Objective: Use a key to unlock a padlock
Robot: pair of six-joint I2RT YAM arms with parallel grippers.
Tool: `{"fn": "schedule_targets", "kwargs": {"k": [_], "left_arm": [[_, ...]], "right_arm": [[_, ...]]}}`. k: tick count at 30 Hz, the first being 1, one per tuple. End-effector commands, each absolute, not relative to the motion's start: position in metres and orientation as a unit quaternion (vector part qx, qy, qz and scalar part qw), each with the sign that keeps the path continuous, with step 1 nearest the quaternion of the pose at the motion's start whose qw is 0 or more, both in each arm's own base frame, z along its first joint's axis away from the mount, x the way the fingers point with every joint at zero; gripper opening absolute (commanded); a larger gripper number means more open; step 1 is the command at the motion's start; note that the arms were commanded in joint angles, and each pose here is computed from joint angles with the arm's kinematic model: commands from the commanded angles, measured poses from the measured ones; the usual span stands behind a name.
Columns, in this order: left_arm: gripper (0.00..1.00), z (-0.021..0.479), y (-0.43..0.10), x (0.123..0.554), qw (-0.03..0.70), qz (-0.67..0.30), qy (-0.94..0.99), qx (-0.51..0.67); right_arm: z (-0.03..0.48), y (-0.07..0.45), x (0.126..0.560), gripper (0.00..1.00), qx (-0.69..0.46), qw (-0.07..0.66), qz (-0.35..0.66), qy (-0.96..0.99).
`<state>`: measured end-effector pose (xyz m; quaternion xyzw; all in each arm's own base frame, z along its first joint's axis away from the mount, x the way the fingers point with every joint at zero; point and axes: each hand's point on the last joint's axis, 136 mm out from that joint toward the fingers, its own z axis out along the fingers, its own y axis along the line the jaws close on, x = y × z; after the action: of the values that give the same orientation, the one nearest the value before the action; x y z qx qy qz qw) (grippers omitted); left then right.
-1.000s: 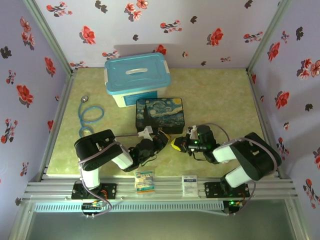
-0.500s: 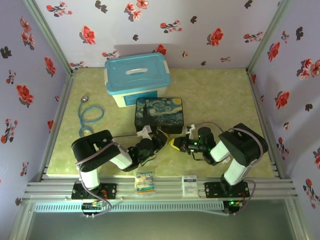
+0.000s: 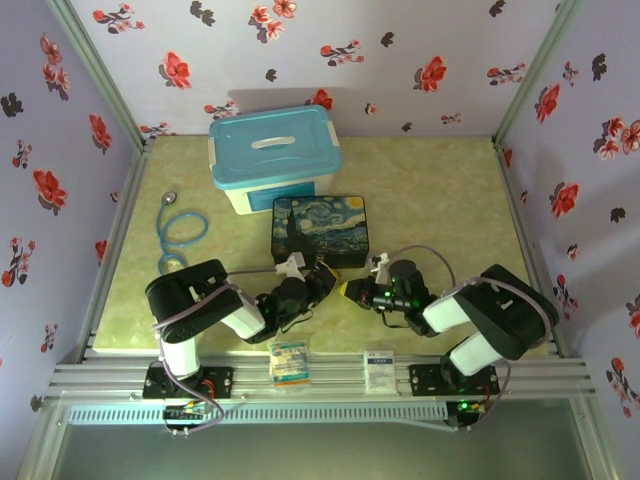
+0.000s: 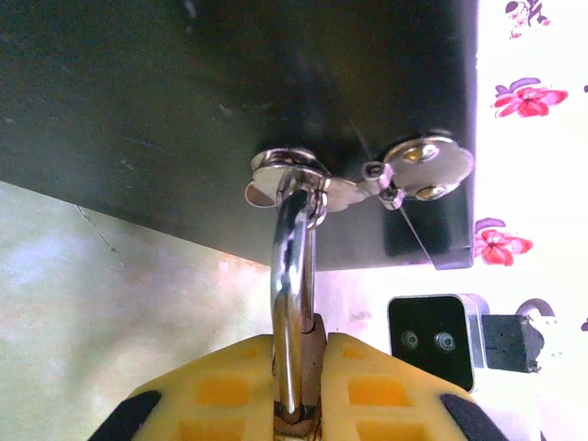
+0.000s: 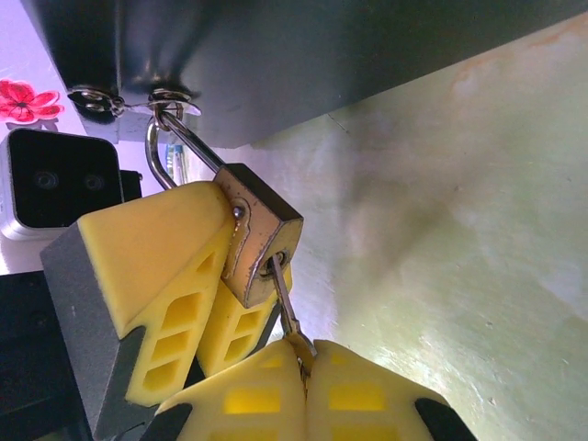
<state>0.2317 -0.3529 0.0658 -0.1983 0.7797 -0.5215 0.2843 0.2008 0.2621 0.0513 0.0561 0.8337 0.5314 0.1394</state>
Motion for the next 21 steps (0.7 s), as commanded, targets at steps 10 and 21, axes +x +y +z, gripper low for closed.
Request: {"fn": "schedule_targets", "kwargs": {"k": [10, 21], "left_arm": [[0.0, 0.143, -0.405, 0.179, 0.207, -0.656, 0.724, -0.051], [0.0, 0.152, -0.408, 0.173, 0.201, -0.667, 0.716, -0.035]], "right_arm": [[0.086, 0.253, 0.216, 0.0, 0.044, 0.117, 0.585, 0.801], [0.09, 0.233, 0.231, 0.0, 0.075, 0.104, 0.602, 0.788]]}}
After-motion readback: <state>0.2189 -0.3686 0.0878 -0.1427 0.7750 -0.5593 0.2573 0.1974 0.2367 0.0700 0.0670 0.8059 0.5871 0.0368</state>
